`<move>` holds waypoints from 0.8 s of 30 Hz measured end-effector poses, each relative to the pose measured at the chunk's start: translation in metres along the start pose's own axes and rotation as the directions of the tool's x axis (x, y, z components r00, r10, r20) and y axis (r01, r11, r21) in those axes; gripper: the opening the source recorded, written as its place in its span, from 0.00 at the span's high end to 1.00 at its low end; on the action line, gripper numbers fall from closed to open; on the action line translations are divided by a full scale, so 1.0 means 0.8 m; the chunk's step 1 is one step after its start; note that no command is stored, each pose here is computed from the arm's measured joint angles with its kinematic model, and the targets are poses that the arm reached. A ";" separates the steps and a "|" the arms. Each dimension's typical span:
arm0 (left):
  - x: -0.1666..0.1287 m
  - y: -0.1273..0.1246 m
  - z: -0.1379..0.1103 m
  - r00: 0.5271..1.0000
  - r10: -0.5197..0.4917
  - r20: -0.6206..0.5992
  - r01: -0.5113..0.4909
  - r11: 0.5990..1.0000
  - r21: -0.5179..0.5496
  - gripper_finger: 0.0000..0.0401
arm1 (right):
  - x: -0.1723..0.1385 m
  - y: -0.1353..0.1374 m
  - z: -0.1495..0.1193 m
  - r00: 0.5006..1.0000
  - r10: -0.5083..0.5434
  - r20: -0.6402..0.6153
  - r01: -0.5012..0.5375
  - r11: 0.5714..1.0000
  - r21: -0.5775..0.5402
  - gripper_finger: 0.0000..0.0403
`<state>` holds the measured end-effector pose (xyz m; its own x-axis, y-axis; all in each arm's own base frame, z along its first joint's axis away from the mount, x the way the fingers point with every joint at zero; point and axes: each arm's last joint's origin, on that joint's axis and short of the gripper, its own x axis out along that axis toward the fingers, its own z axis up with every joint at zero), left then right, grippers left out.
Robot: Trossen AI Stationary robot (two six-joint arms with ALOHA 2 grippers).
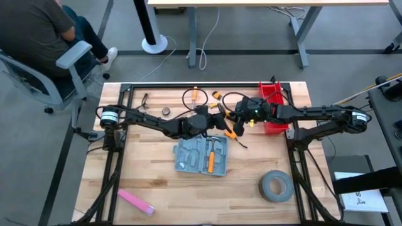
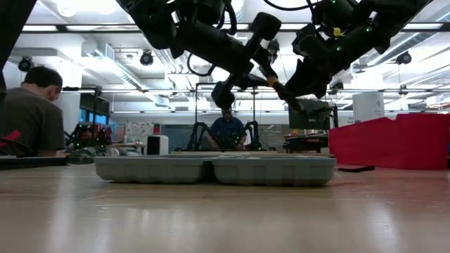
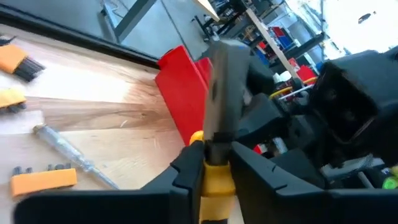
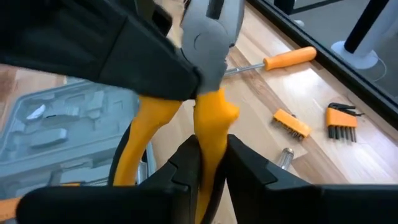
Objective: Prefit tool cases
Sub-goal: Put the yellow pliers into the gray pre-fit tool case
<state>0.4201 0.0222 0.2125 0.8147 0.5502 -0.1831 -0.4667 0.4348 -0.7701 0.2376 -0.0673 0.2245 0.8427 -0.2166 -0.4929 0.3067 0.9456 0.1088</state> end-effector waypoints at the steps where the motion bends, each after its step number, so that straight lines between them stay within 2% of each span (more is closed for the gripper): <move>1: 0.000 0.000 0.000 1.000 -0.003 0.001 0.003 1.000 0.002 0.88 | 0.000 0.001 0.000 1.000 0.007 -0.001 -0.007 1.000 -0.001 0.86; 8: 0.000 0.000 0.000 1.000 -0.004 -0.006 0.004 1.000 0.013 0.91 | 0.000 0.004 0.000 1.000 0.019 0.006 -0.019 1.000 -0.017 0.80; 15: 0.000 -0.001 0.000 1.000 -0.003 -0.003 0.003 1.000 0.012 0.89 | 0.000 0.006 -0.001 1.000 0.020 -0.001 -0.020 0.999 -0.043 0.92; 24: 0.000 -0.002 0.001 1.000 -0.018 -0.002 0.018 1.000 0.005 0.82 | 0.000 0.007 0.001 0.999 0.033 0.009 -0.032 0.998 -0.045 0.92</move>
<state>0.4204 0.0219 0.2144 0.8234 0.5412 -0.1705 -0.4538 0.4477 -0.7705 0.2397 -0.0625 0.2255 0.8562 -0.1876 -0.4813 0.2592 0.9620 0.0862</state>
